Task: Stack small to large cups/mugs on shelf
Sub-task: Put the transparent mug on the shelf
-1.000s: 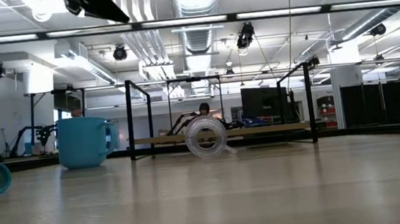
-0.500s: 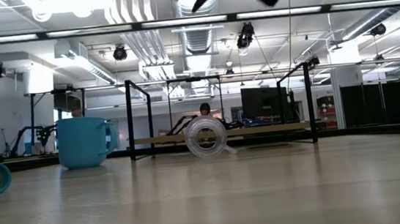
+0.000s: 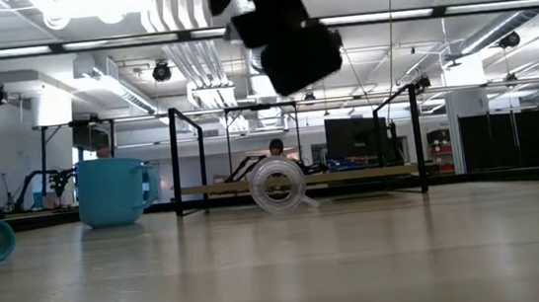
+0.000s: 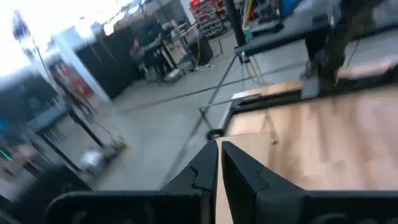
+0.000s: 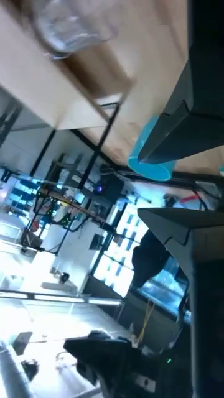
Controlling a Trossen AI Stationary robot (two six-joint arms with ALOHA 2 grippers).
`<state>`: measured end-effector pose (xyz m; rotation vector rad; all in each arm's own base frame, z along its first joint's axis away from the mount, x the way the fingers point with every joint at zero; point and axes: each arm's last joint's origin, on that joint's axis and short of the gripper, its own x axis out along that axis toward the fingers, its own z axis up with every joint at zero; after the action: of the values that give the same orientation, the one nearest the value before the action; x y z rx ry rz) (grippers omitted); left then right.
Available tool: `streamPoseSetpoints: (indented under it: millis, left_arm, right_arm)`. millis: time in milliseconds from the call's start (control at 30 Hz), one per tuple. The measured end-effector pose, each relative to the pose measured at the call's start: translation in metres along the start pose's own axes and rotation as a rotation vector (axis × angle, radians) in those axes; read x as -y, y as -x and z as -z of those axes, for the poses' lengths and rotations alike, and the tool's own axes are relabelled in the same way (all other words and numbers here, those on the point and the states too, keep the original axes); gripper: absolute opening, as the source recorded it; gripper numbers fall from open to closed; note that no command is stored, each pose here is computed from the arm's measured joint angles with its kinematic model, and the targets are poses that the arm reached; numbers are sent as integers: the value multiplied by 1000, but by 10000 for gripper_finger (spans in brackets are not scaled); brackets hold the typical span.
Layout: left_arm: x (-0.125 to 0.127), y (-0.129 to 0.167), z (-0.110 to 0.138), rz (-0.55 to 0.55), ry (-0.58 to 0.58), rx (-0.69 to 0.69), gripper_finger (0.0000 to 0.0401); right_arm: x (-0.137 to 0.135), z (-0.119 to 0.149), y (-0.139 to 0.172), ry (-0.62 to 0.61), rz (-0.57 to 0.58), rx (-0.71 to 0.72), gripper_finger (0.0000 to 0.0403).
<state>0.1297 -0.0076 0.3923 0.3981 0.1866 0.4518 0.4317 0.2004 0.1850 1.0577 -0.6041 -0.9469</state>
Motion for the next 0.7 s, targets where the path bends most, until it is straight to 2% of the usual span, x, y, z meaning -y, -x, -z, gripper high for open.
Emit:
streamPoseSetpoints:
  millis: [133,233,300,467,633,700]
  left_arm:
    - [-9,6,-11,-32,-187,24,8]
    - [-17,11,-20,-59,-309,59,8]
    - [-21,13,-24,-70,-319,76,8]
    - [-22,17,-21,-61,-303,70,8]
    - [-23,21,-14,-42,-308,45,8]
    - [-24,22,-12,-34,-318,33,8]
  right_arm:
    - [17,11,-5,-93,-5,20,118]
    - [28,14,-17,-115,18,14,118]
    - [32,15,-26,-173,42,-3,118]
    - [33,11,-43,-162,26,81,118]
    - [33,13,-57,-176,110,-33,118]
    - [34,12,-59,-171,104,-12,118]
